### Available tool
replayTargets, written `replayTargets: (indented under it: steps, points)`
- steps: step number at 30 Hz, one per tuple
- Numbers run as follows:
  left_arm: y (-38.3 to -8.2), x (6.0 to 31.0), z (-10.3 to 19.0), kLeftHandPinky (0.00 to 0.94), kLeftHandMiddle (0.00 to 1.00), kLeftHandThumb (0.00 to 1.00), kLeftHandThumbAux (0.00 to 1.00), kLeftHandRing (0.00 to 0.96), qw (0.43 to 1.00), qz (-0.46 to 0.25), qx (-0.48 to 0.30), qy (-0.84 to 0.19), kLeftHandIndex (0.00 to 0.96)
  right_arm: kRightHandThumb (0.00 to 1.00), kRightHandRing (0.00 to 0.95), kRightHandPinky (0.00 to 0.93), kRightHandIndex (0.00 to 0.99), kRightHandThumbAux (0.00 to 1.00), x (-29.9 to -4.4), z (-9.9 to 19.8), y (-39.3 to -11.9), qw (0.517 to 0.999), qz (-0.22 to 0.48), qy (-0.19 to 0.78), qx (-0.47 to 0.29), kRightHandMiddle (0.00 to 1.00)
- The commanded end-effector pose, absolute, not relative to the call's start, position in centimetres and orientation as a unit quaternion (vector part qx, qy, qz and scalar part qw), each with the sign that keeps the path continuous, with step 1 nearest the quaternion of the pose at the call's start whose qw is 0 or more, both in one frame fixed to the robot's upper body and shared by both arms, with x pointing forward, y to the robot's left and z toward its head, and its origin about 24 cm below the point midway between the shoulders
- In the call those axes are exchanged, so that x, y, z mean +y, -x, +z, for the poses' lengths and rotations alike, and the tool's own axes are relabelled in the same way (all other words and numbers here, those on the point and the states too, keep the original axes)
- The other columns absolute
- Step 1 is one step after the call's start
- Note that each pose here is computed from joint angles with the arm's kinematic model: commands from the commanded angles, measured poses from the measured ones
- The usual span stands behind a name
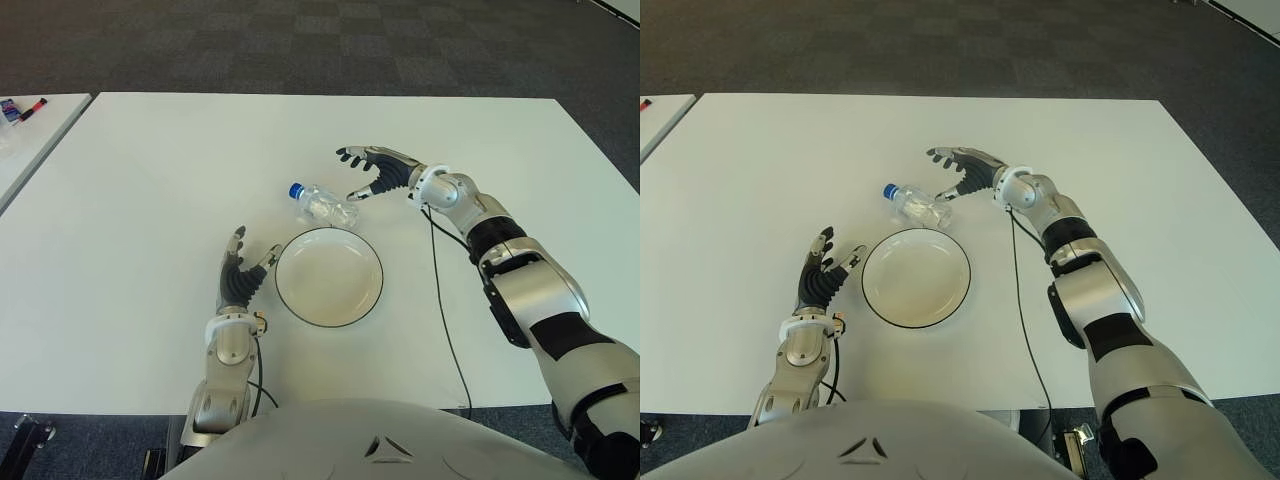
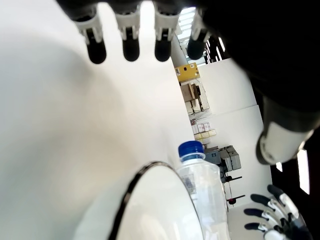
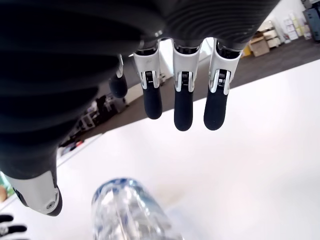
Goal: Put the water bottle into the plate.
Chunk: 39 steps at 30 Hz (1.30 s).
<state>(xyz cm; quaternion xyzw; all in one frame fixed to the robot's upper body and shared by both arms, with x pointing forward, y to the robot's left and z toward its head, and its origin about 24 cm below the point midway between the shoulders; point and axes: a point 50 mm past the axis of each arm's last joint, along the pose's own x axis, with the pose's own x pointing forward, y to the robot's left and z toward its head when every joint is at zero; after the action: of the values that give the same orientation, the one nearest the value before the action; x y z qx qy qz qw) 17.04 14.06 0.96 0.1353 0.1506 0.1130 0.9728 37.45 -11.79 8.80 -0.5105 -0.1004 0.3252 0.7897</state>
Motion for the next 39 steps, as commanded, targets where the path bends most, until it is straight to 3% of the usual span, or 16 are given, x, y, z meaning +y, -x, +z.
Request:
replayTargets:
  steps: [1,11,39]
  points:
    - [-17.2,13.6,0.7,0.098,0.061,0.182,0.542,0.064,0.972,0.12,0.158,-0.128,0.045,0.35,0.224,0.286,0.053,0.611,-11.0,8.0,-37.7,0.794,0.309,0.519,-0.075,0.181]
    - [-17.2,13.1,0.6,0.089,0.057,0.183,0.528,0.06,0.971,0.117,0.163,-0.132,0.044,0.4,0.225,0.285,0.039,0.607,-9.8,7.1,-37.7,0.784,0.279,0.548,-0.083,0.177]
    - [-17.4,12.6,0.7,0.099,0.06,0.184,0.565,0.067,0.969,0.123,0.152,-0.15,0.043,0.366,0.217,0.274,0.026,0.614,-9.7,6.7,-37.7,0.779,0.284,0.555,-0.067,0.171]
